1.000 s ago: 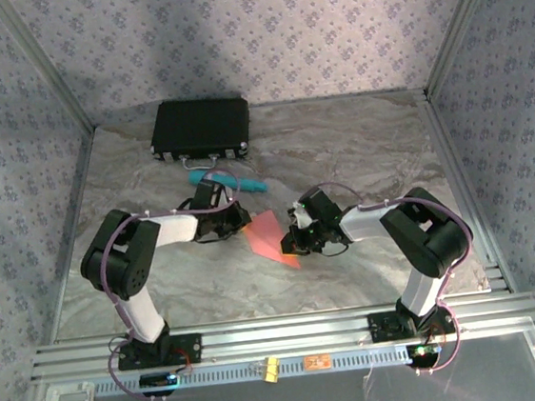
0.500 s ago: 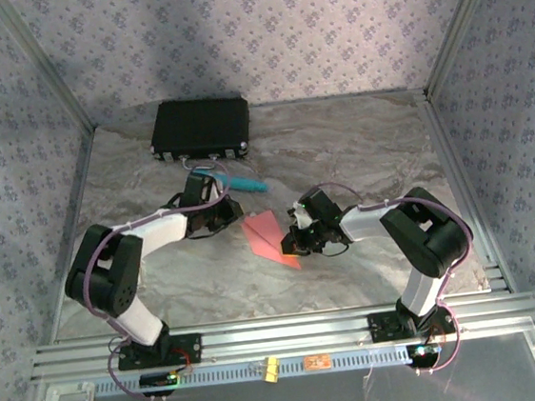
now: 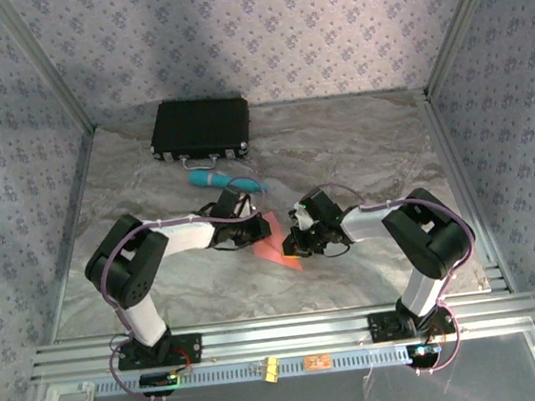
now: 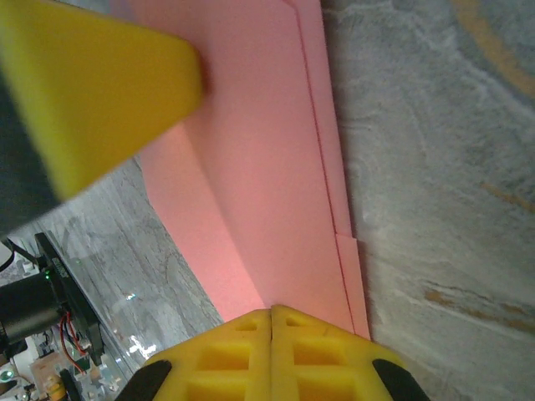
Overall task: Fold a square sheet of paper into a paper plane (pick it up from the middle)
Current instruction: Fourth fold the wing at the center of the table.
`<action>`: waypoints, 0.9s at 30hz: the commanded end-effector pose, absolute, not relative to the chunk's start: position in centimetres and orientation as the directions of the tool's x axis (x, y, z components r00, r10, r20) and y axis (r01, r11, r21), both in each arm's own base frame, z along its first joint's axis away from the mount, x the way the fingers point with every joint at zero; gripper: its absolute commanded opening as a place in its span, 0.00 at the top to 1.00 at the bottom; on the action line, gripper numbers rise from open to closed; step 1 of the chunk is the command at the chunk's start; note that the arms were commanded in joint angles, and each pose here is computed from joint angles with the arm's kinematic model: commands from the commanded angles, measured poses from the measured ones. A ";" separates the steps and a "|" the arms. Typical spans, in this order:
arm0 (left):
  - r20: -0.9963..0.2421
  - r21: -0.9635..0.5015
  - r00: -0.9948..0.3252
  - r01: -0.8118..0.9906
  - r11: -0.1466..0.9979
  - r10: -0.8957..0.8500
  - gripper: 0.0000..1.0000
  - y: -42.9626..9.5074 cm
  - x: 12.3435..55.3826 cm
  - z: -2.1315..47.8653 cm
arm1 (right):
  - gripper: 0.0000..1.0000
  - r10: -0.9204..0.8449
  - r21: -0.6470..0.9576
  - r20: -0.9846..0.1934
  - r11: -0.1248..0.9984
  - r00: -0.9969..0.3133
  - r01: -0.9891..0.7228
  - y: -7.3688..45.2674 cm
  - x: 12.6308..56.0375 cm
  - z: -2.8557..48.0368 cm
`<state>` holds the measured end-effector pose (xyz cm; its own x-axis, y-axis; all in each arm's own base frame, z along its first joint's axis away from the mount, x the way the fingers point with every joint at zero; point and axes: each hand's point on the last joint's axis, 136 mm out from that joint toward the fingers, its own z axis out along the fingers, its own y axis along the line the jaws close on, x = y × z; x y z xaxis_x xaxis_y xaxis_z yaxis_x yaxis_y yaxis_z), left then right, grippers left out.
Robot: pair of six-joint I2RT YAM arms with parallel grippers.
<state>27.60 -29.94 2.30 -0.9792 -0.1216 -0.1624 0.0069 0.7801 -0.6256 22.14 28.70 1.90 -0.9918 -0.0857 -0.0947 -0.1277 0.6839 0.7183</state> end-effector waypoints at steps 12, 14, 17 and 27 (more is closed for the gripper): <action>-0.100 -0.553 -0.981 -0.083 0.829 -0.165 0.91 -27.3 27.3 -1.2 | 0.96 -0.090 0.666 0.015 0.743 -0.996 -0.057 25.2 17.7 0.1; -0.102 -0.555 -0.980 -0.084 0.828 -0.168 0.91 -27.2 27.4 -1.1 | 0.96 -0.084 0.658 0.015 0.751 -0.996 -0.053 24.5 17.1 0.1; -0.100 -0.557 -0.980 -0.086 0.826 -0.169 0.91 -27.2 27.4 -1.0 | 0.96 -0.079 0.665 0.007 0.745 -0.997 -0.054 24.0 16.3 0.6; -0.096 -0.583 -0.978 -0.096 0.807 -0.185 0.91 -27.5 27.5 -0.3 | 0.90 0.053 0.695 -0.052 0.719 -0.997 0.002 23.9 18.2 4.6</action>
<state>28.30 -29.63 1.92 -0.9800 -0.1438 -0.1373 -0.0208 0.7611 -0.6483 17.47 24.18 3.56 -0.9978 -0.0205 -0.0636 -0.0593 0.7099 0.7018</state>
